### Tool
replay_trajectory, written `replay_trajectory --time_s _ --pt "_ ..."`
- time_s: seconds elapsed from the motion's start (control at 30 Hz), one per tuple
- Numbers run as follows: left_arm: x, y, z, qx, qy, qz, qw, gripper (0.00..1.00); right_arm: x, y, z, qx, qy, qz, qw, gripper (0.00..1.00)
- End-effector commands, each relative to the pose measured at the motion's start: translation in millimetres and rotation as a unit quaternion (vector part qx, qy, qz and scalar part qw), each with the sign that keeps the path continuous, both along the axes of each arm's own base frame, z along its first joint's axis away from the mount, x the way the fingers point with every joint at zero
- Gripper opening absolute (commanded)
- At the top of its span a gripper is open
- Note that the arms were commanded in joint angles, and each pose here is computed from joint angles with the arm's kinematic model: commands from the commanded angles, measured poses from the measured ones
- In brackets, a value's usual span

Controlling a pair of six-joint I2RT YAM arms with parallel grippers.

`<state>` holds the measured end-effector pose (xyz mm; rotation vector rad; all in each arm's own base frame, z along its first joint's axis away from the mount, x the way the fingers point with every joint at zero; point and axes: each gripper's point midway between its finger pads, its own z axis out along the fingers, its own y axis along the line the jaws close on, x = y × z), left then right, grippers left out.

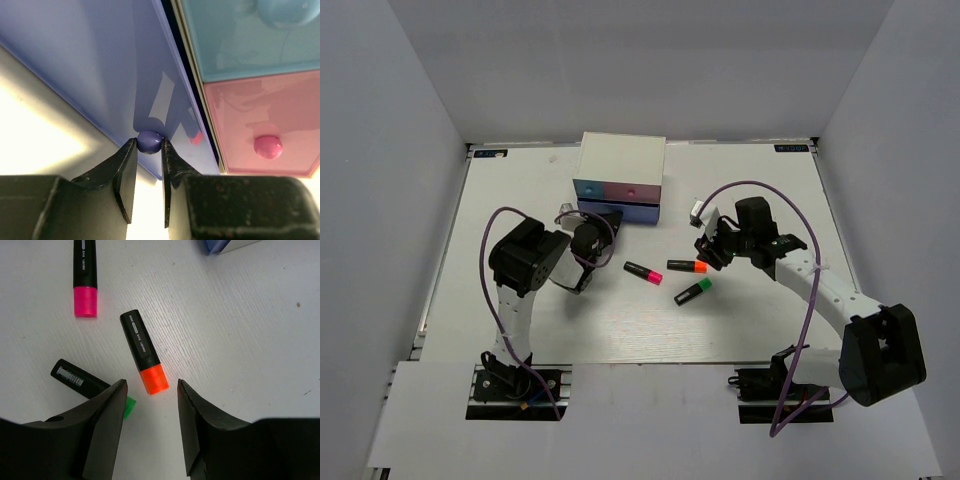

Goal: Sort the stationery into containers
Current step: Open the drawer

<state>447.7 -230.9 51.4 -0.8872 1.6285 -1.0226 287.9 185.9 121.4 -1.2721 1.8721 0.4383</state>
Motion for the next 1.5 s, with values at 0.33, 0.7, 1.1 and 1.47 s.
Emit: replay_trajectory --time_s 0.33,0.7,1.1,1.47 --pt "-39.8 -3.2 4.9 0.027 0.028 -0.048 0.998 0.13 12.1 16.1 31.5 0.040 -0.032 0.023 0.998 0.56" --pt "-70.4 1.5 -20.1 0.064 0.083 -0.076 0.992 0.24 16.1 19.6 38.2 0.044 -0.039 0.029 0.998 0.63" --pt "-75.3 6.4 -5.2 0.070 0.083 -0.073 0.991 0.72 10.0 20.3 37.0 0.041 -0.035 0.044 0.998 0.68" --pt "-121.2 5.8 26.1 0.109 0.069 -0.159 0.979 0.73 -15.0 28.5 20.1 0.026 -0.012 0.148 0.989 0.70"
